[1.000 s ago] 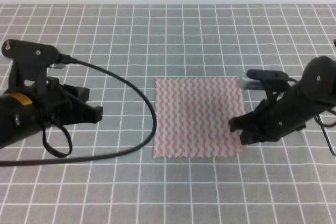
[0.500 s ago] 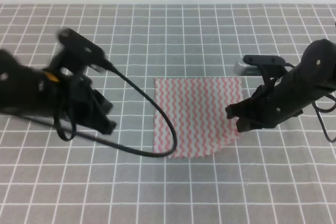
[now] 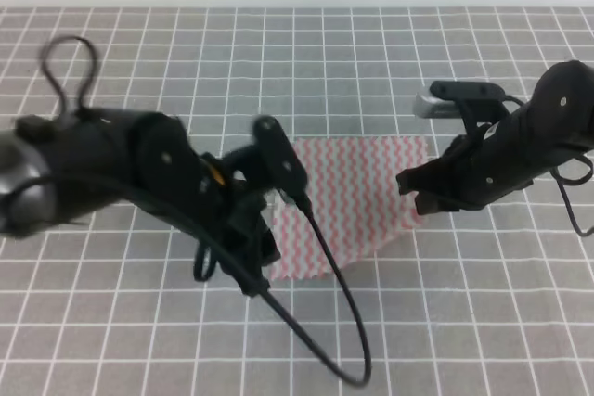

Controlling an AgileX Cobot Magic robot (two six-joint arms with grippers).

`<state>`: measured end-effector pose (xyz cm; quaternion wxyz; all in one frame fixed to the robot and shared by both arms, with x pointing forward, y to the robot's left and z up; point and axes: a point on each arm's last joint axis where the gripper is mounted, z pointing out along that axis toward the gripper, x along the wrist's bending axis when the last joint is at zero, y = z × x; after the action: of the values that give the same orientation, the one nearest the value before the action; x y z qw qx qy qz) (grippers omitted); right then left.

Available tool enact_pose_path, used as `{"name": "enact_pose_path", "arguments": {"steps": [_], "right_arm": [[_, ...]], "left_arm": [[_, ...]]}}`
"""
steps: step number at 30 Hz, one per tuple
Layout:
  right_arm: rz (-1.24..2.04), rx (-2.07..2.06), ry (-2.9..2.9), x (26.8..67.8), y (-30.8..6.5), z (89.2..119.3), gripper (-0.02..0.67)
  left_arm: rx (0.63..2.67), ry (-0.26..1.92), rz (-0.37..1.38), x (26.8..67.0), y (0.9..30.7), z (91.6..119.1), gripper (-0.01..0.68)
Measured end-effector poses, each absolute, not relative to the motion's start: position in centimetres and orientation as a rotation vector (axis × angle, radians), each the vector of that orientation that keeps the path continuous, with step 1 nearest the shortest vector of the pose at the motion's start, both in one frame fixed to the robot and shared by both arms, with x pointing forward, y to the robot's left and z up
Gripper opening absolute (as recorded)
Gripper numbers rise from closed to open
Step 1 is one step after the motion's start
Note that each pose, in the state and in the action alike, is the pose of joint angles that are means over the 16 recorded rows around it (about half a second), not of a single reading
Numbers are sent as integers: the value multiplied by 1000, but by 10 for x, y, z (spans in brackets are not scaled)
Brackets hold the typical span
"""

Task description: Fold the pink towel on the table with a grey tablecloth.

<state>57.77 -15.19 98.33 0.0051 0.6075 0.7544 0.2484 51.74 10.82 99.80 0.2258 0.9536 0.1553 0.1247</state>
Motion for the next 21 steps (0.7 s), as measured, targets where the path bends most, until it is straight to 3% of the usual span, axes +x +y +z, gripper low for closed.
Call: {"name": "enact_pose_path", "arguments": {"steps": [8,21], "right_arm": [[810,1884,2337,582,-151,987,-16],[849,1846,2297,588,-151,992,-16]], "left_arm": [[2684,270,407,518,89,978,303],[2695,210,414,517,80,969,363]]}}
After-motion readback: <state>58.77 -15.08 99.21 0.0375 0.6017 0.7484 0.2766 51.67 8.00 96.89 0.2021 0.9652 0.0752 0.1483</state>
